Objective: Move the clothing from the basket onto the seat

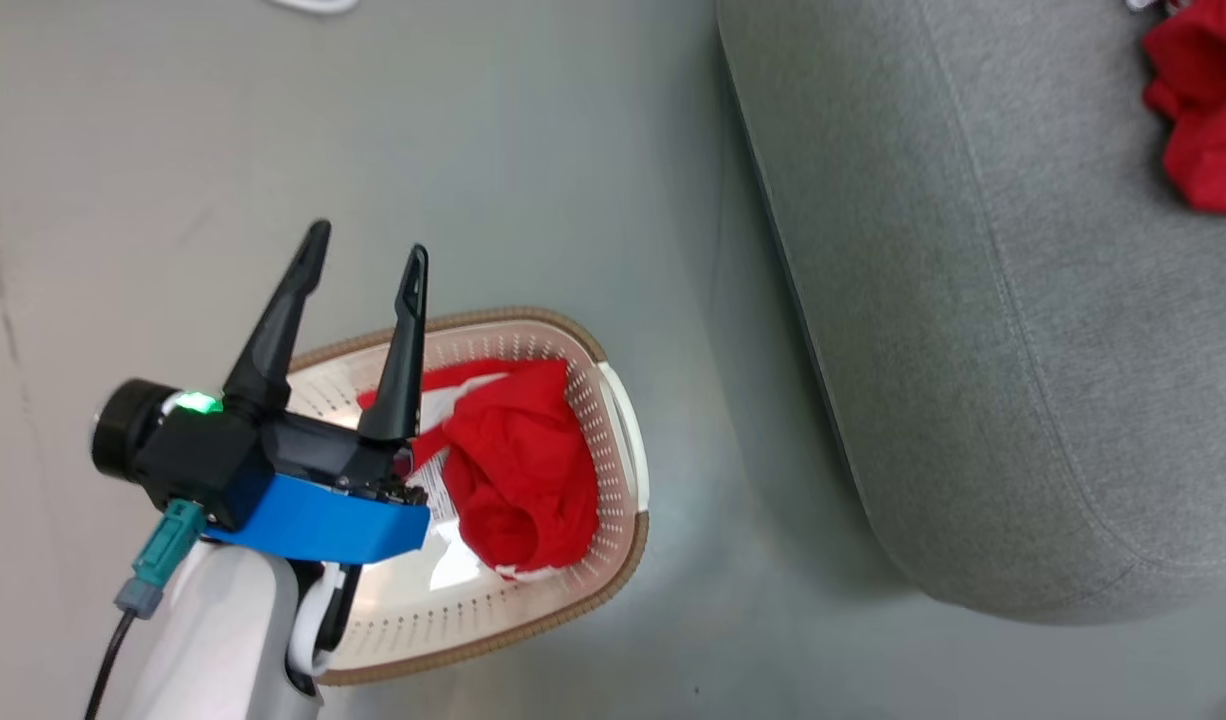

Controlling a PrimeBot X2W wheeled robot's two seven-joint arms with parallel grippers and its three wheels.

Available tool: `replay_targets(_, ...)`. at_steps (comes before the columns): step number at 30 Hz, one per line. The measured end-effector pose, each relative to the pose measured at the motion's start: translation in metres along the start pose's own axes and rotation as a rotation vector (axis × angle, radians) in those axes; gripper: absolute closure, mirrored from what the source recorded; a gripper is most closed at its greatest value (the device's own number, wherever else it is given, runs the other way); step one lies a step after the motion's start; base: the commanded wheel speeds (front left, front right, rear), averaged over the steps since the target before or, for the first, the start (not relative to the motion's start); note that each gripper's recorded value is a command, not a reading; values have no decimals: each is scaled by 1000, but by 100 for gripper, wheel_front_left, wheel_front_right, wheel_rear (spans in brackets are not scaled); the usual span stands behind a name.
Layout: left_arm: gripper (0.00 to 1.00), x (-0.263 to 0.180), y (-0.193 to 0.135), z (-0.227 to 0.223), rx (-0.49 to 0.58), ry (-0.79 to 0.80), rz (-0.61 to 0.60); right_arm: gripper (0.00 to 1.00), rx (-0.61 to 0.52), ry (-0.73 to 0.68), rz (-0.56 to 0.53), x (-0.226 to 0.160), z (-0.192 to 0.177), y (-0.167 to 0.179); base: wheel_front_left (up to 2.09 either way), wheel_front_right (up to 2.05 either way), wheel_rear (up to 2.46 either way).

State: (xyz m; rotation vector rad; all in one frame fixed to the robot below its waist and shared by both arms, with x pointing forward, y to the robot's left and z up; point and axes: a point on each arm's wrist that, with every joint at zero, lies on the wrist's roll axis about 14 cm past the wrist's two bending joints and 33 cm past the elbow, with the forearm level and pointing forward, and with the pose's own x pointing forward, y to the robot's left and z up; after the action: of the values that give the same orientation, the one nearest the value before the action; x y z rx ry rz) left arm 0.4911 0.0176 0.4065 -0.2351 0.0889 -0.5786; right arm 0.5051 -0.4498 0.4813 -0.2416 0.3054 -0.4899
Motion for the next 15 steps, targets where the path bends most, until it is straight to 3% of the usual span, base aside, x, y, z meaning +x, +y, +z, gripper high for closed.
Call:
replay_targets(8,0,-43,8,23,3,5,116,0,-15,-206,134,-66,39,33,0,0,0)
replay_targets(15,0,-77,4,54,12,-53,185,0,88,-297,216,-140,50,60,0,0,0)
